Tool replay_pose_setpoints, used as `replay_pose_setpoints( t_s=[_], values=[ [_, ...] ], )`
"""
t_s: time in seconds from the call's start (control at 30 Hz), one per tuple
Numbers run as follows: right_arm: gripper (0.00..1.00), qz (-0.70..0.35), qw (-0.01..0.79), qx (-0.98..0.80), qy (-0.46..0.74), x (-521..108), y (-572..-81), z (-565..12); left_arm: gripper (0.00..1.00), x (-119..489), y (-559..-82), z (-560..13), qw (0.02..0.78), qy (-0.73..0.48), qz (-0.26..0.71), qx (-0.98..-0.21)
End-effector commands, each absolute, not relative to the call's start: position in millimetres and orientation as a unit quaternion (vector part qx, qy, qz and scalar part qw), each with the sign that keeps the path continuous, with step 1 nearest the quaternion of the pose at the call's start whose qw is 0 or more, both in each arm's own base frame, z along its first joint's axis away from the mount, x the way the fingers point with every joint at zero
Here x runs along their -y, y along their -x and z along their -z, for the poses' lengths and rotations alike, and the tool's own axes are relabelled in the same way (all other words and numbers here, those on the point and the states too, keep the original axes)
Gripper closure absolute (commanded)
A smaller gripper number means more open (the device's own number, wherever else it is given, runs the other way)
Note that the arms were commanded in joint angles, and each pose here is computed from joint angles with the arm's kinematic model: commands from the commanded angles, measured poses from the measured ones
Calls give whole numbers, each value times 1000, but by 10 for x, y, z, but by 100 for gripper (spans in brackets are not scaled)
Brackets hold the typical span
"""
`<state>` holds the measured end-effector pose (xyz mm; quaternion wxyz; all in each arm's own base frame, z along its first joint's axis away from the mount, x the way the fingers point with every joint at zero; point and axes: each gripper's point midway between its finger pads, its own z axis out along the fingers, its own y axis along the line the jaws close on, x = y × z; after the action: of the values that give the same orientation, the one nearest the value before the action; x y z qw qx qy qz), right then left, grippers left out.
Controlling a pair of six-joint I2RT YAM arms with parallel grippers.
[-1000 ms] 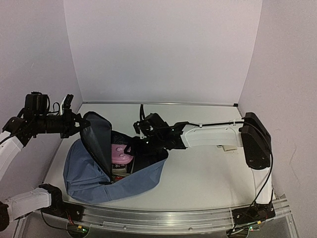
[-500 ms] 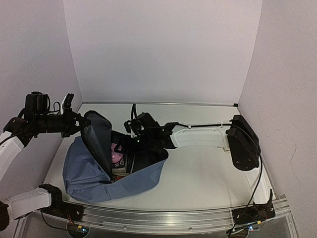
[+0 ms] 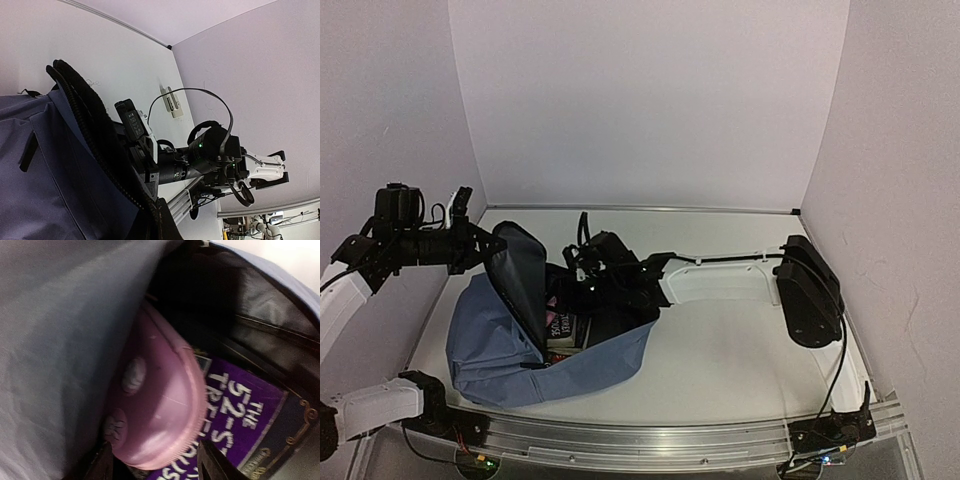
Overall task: Pack the student bag
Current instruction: Place the stationery in the student bag, then zip the student bag at the center of the board.
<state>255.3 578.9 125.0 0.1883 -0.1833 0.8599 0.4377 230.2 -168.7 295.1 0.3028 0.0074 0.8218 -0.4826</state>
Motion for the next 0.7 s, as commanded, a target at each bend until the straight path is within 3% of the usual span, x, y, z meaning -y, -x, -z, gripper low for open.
replay_pose_setpoints(
  t_s=[0.0, 0.23, 0.67],
  values=[
    [39, -429, 305, -837, 151, -5429, -2792, -2041, 100, 1702, -2372, -3181, 341, -28, 492, -800],
    [18, -372, 408, -827, 110, -4604, -2952, -2586, 100, 1773, -2450, -3016, 304, -8, 502, -810],
    [14, -316, 417, -852, 19, -3535, -3233, -2304, 100, 2777, -2673, -2720, 272, -61, 472, -837]
  ],
)
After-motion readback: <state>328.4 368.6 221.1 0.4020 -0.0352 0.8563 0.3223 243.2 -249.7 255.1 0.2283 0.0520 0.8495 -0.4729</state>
